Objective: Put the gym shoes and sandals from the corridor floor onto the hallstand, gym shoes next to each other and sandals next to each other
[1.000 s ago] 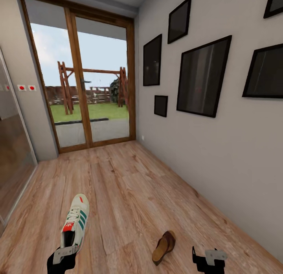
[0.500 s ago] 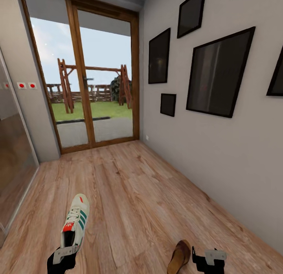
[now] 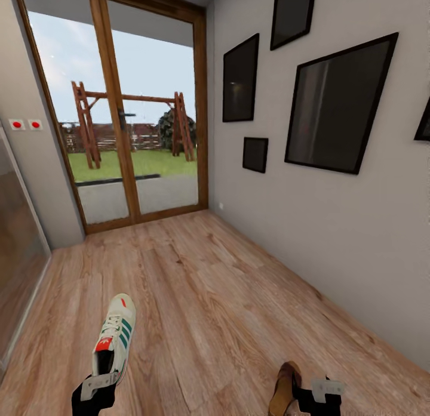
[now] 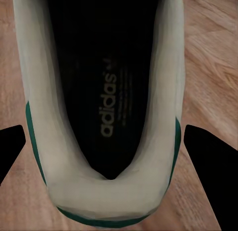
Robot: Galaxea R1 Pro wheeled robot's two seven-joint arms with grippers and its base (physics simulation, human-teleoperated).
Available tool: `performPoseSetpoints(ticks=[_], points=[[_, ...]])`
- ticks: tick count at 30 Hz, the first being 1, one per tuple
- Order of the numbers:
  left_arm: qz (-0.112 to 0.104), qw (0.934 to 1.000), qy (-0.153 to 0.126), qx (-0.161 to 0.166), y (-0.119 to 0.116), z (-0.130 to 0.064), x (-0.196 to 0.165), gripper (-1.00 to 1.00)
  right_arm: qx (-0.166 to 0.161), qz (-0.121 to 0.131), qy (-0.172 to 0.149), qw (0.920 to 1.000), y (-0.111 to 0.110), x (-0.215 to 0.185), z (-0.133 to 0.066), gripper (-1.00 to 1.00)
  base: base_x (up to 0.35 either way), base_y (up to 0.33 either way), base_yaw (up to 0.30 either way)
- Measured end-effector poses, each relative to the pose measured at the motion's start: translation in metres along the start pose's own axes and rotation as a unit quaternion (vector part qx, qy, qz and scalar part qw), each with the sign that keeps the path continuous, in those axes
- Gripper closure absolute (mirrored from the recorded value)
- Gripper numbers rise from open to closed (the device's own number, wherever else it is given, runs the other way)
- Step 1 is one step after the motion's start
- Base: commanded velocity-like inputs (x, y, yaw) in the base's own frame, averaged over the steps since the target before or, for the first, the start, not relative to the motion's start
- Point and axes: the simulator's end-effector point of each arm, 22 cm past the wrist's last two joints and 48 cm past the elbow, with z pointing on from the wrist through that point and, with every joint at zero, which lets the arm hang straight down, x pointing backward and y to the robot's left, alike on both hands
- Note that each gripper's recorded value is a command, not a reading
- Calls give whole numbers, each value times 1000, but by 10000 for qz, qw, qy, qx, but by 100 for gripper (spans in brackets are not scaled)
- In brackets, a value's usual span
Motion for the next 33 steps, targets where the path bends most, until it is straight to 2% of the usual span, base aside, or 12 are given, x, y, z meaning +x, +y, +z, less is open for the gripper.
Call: performPoseSetpoints(ticks=[7,17,27,33], points=[[2,10000,29,-3,0,0,3,100,0,-5,27,10000,0,3,0,-100,2,138,-116],[7,10000,39,2,0,0,4,100,-3,-1,28,10000,1,3,0,-100,0,5,-28],[5,10000,60,-4,0,0,6,100,-4,-8,55,10000,1,5,0,-100,0,7,-235],[3,10000,83,-8,1,0,8,100,-6,-12,75,10000,1,7,0,-100,0,124,-275]])
